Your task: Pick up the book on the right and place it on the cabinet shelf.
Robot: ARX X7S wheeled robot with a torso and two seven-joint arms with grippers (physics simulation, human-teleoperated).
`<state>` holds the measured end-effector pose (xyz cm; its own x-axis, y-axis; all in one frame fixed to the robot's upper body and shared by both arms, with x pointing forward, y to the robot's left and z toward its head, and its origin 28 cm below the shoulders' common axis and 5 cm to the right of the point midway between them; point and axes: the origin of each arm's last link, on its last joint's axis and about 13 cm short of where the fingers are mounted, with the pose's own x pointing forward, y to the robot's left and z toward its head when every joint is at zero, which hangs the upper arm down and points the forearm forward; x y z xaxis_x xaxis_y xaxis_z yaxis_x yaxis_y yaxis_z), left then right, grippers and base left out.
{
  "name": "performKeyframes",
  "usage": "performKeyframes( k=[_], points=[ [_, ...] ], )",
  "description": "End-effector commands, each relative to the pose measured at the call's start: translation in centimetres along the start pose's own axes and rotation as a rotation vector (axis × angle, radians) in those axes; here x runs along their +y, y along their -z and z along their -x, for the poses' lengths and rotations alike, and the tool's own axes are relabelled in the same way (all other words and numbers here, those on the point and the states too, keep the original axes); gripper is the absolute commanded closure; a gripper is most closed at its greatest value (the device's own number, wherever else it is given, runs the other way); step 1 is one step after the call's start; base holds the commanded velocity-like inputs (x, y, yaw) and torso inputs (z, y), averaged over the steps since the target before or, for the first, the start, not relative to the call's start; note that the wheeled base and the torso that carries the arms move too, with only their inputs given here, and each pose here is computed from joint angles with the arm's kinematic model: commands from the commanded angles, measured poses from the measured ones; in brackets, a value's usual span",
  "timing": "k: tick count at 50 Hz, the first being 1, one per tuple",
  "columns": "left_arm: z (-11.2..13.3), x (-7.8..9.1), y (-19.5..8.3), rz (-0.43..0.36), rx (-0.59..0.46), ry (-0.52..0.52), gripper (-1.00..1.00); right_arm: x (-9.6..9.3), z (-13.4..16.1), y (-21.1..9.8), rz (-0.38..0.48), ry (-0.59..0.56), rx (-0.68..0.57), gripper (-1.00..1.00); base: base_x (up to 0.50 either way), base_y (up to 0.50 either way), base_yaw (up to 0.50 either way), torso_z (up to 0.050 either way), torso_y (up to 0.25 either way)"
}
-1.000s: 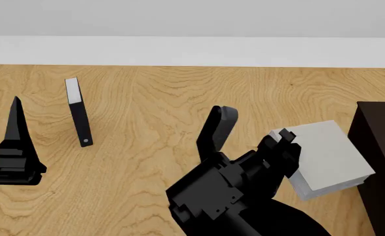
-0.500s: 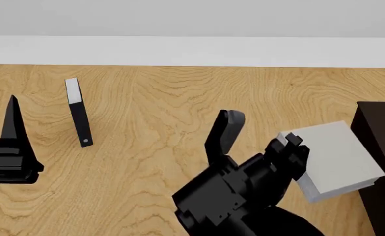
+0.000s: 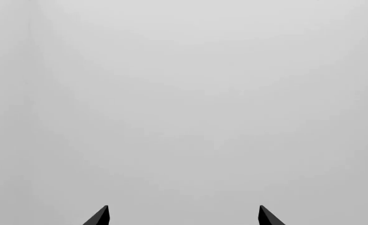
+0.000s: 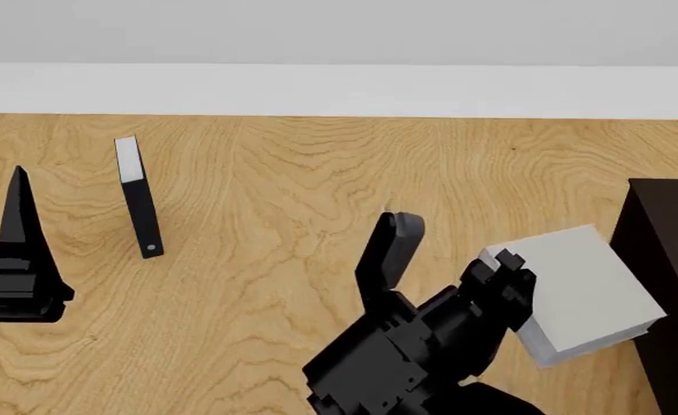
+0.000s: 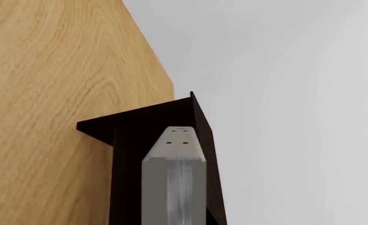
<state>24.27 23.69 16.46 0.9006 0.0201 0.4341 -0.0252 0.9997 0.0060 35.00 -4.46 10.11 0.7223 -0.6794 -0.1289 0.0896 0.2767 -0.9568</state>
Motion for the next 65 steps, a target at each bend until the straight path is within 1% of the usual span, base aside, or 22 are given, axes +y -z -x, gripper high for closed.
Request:
performKeyframes(
  k=[1, 13, 24, 30, 39, 47, 54, 65],
  points=[
    [0.0, 0.0, 0.0, 0.000, 0.000, 0.000, -1.00, 0.2, -0.9, 0.9, 0.096, 0.103, -0.032, 1.00, 0.00, 0.00, 0.00, 0.000, 0.000],
    [-0.1, 0.0, 0.3, -0.006, 0.006, -0.001, -1.00, 0.9, -1.3, 1.6, 0.103, 0.110, -0.032, 1.00, 0.00, 0.00, 0.00, 0.001, 0.001],
    [-0.4, 0.0, 0.9, -0.014, 0.016, -0.001, -1.00, 0.9, -1.9, 2.1, 0.129, 0.155, -0.024, 1.00, 0.00, 0.00, 0.00, 0.000, 0.002],
    [-0.7, -0.1, 1.1, -0.015, 0.021, -0.001, -1.00, 1.1, -2.1, 2.4, 0.133, 0.153, -0.023, 1.00, 0.00, 0.00, 0.00, 0.000, 0.002],
    [-1.3, -0.1, 2.3, -0.022, 0.043, 0.000, -1.00, 1.2, -2.3, 2.4, 0.139, 0.133, -0.051, 1.00, 0.00, 0.00, 0.00, 0.000, 0.001],
    [-1.2, -0.1, 2.1, -0.024, 0.045, -0.005, -1.00, 1.6, -2.5, 3.0, 0.157, 0.130, -0.041, 1.00, 0.00, 0.00, 0.00, 0.001, 0.001],
    [-1.3, -0.2, 2.2, -0.027, 0.045, 0.001, -1.00, 1.7, -2.8, 3.3, 0.151, 0.129, -0.020, 1.00, 0.00, 0.00, 0.00, 0.000, 0.001],
    [-1.3, -0.2, 2.3, -0.028, 0.045, 0.001, -1.00, 2.1, -2.9, 3.8, 0.165, 0.133, -0.004, 1.00, 0.00, 0.00, 0.00, 0.000, 0.001]
  ],
)
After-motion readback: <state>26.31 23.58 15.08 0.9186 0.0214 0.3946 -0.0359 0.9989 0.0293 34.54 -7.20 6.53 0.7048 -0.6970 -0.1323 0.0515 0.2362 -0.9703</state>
